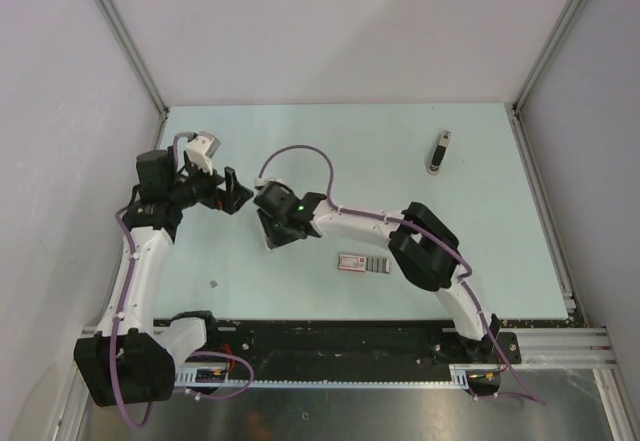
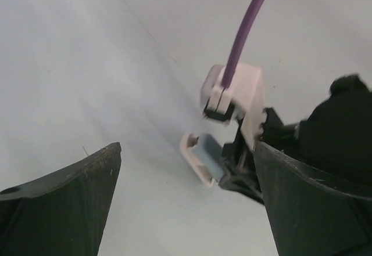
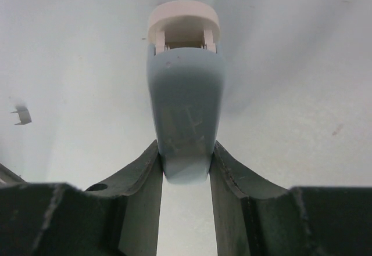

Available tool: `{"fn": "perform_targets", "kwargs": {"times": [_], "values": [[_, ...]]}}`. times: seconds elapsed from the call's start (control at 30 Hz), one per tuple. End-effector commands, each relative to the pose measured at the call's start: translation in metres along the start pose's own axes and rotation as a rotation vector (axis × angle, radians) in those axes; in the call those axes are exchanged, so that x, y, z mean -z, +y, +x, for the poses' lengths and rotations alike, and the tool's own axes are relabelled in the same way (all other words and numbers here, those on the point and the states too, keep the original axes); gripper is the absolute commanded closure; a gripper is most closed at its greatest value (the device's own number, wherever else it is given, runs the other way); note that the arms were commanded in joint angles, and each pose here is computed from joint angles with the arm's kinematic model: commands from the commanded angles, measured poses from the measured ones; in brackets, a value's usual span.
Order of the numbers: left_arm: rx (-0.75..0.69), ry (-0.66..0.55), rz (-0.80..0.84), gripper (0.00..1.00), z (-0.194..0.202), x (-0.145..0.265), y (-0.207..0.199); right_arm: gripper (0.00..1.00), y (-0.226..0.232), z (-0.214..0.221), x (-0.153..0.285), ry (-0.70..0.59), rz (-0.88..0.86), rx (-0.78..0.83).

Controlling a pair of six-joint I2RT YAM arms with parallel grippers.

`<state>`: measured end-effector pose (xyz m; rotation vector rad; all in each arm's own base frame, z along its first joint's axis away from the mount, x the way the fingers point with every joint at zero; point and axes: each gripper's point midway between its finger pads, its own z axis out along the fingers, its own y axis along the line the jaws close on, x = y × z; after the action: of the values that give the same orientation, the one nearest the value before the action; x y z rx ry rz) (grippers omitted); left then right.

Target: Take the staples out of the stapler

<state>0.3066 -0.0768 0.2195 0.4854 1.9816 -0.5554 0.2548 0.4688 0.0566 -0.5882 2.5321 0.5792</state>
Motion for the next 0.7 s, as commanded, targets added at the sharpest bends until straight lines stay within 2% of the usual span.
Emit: {"fn": "perform_targets", "kwargs": {"times": [0.0, 0.07, 0.23, 0.37, 0.47, 0.67], "values": [[0.071, -0.035, -0.026, 0.01, -0.015, 0.005, 0.001, 0.93, 0.004, 0.023, -0.007, 0.098, 0.103, 0.114], [0.081, -0.023, -0.060, 0.01, -0.010, 0.003, 0.007, 0.83, 0.010, 0.024, -0.012, 0.110, 0.104, 0.120], [0.092, 0.016, -0.123, 0.00, 0.003, -0.002, 0.023, 0.50, 0.026, 0.026, -0.018, 0.130, 0.077, 0.122], [0.089, 0.042, -0.149, 0.00, 0.013, -0.007, 0.031, 0.34, 0.031, 0.017, -0.012, 0.105, 0.072, 0.116], [0.079, 0.067, -0.184, 0.00, 0.022, -0.011, 0.043, 0.27, 0.031, 0.002, 0.001, 0.068, 0.066, 0.107], [0.065, 0.102, -0.224, 0.00, 0.032, -0.017, 0.056, 0.23, 0.022, -0.038, 0.046, -0.023, 0.025, 0.064]]}}
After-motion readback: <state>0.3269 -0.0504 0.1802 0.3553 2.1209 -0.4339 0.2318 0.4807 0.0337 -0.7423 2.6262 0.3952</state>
